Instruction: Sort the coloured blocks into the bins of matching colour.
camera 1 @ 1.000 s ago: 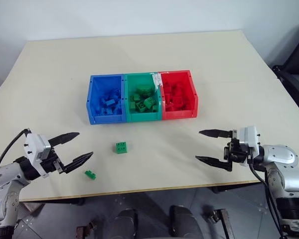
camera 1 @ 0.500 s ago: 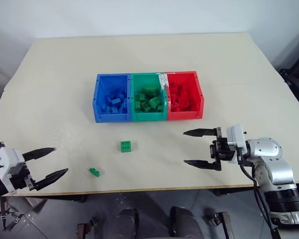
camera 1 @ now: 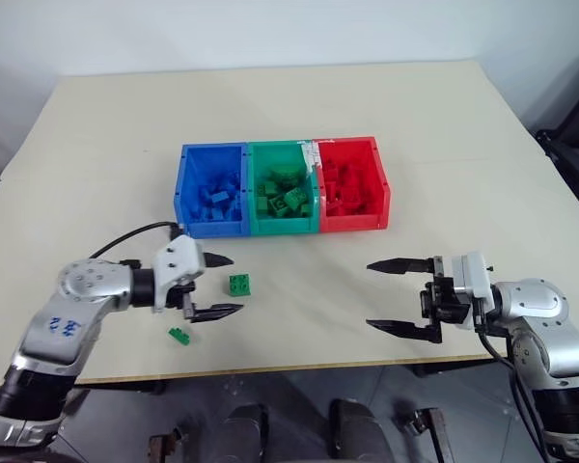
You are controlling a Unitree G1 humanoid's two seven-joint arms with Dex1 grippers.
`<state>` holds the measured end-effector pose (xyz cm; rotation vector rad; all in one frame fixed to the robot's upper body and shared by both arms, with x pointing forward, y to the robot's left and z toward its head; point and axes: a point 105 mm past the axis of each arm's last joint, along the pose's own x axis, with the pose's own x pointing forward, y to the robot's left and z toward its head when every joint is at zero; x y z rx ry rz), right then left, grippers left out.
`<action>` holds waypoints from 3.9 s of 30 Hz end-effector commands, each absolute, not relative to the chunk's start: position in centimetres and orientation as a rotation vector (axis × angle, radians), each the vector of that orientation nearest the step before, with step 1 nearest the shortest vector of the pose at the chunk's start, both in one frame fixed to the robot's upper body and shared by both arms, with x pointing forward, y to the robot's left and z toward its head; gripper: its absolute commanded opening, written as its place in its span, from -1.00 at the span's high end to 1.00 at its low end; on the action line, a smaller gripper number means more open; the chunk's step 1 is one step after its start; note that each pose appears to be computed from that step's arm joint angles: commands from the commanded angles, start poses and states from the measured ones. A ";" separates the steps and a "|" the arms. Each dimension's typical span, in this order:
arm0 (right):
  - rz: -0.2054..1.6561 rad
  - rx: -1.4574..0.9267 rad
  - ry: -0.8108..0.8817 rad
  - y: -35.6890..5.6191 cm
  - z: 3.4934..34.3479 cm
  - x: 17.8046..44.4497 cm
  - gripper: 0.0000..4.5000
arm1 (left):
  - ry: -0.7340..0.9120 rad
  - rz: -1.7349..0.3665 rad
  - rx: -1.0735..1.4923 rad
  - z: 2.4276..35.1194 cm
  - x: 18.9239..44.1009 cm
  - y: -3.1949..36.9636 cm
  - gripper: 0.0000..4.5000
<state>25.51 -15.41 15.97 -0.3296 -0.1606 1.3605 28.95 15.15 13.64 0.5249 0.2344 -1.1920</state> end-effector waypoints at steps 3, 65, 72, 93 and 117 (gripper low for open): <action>1.328 -0.373 -0.208 -15.4 17.2 24.7 -0.99 | 0.331 -1.157 0.597 12.4 30.4 16.5 -1.00; 1.156 -0.274 -0.314 -14.5 19.4 26.3 -1.00 | -0.173 -0.948 0.384 20.4 33.0 19.5 -0.96; 1.379 -0.294 -0.275 -12.4 18.4 26.3 -1.00 | -0.019 -0.870 0.432 16.8 26.0 27.6 -0.96; 1.519 -0.374 -0.172 -13.5 16.3 25.8 -1.00 | 0.202 -1.052 0.607 13.5 21.4 27.9 -0.96; 1.380 -0.373 -0.138 -14.8 15.4 24.3 -1.00 | 0.372 -1.384 0.714 9.6 24.4 24.5 0.07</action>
